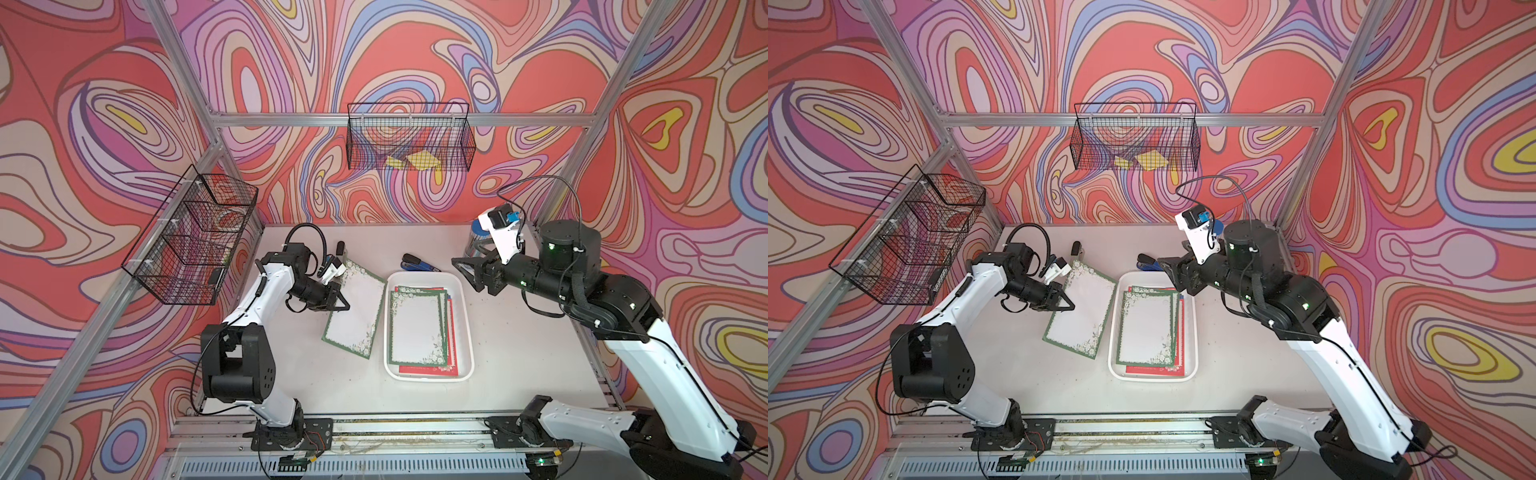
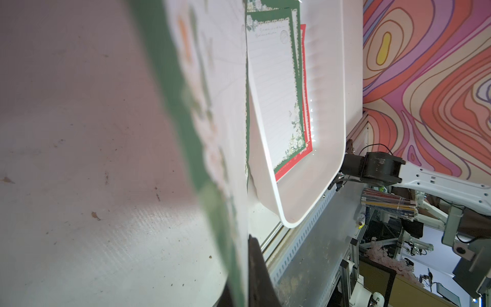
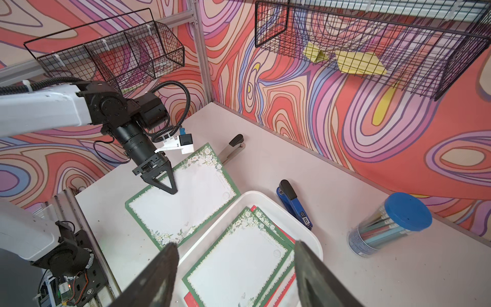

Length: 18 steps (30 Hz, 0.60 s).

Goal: Take out the stationery paper from the storage box
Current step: Place the stationery paper at the center of the board.

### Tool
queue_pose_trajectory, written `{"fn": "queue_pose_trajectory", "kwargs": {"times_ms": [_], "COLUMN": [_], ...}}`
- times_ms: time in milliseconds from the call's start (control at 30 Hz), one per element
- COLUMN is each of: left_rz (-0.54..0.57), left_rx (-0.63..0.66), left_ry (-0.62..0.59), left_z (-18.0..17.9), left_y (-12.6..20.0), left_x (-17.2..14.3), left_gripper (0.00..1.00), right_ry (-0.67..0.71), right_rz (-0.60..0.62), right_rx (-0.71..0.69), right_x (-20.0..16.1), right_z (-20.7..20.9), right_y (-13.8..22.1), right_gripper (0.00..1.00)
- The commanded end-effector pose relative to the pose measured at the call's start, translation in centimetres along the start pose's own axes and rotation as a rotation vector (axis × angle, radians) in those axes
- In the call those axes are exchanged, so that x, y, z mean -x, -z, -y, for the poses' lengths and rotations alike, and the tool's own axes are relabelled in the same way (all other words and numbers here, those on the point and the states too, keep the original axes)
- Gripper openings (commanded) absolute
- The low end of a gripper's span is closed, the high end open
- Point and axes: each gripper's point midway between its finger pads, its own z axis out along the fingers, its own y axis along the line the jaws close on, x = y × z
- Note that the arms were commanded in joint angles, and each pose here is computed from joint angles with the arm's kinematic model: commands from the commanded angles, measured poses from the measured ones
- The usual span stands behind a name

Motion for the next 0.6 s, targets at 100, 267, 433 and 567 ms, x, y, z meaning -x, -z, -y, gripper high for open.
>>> {"fn": "queue_pose_trajectory", "kwargs": {"times_ms": [100,267,433,567], "left_rz": [0.000,0.012,-0.033,-0.079], "left_rx": [0.053,0.011,0.055,0.136], "left_ry": [0.039,0.104,0.143,0.194], "left_z": [-3.0,-4.3,-6.3,-8.7], "left_y": [-1.1,-1.8,-2.5,-2.9], "left_x": [-0.5,-0.4,-0.8,-1.1], "left_gripper": [0.00,0.00,0.00,0.00], "right_ry": [-0.004,-0.011,-0.019,-0.022], "right_rz": [-0.031,-0.025,-0.029,-0.040], "right_rx": [0.021,0.028,0.028,0.027], "right_x": [-0.8,-0.6,-0.5,-0.6], "right_z": [-0.4,-0.5,-0.5,-0.5], "right_y": [-0.6,-0.7,-0.7,-0.8], "right_gripper": [0.71,0.71,0.71,0.70]}}
